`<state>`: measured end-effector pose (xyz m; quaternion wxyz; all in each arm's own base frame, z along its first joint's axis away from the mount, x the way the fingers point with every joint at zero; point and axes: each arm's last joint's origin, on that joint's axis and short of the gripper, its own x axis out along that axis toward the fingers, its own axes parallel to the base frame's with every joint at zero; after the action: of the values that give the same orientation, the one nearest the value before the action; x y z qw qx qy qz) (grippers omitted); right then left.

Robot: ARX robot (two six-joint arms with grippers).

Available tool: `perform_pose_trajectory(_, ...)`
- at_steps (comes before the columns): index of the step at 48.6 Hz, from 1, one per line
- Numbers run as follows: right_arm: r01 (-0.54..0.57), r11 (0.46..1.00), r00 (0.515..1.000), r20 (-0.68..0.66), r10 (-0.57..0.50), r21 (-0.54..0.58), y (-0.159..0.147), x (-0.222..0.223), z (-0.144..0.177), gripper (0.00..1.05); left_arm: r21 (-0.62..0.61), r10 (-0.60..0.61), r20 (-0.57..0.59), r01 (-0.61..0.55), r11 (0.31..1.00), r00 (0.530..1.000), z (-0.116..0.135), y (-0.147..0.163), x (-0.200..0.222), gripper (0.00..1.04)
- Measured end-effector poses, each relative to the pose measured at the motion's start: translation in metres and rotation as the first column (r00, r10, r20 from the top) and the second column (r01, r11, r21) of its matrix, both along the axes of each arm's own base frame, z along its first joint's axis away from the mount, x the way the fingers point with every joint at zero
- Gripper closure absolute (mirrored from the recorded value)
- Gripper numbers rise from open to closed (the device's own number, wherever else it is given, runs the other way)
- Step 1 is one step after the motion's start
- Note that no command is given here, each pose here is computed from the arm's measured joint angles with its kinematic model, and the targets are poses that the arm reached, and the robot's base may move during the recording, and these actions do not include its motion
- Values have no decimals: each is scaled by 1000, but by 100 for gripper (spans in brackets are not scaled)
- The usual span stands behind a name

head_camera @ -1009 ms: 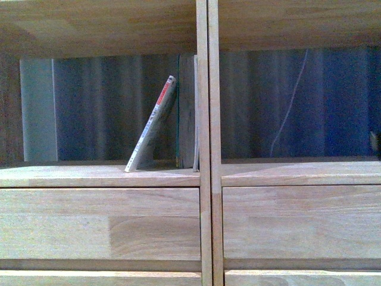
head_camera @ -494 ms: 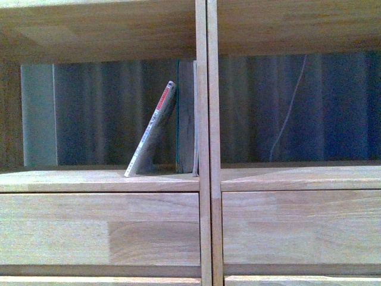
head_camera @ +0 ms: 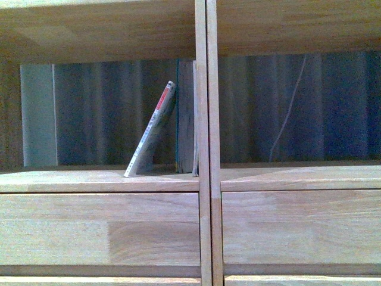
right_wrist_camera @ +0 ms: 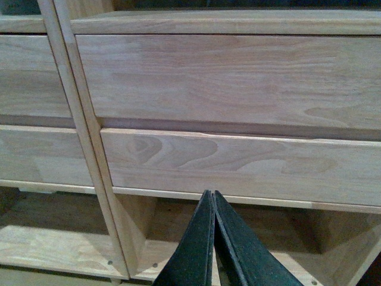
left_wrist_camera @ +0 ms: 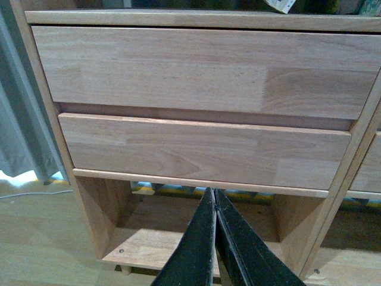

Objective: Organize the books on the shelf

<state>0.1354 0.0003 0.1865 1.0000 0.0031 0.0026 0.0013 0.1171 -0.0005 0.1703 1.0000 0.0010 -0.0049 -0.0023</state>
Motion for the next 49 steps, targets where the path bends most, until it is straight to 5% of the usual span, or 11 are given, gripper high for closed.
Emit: perform_pose_trajectory(49,0,1000,1000,13,0,-1,0,-30,-17,102,0,0,-3,0,1000,1000,-3,0,-20,102)
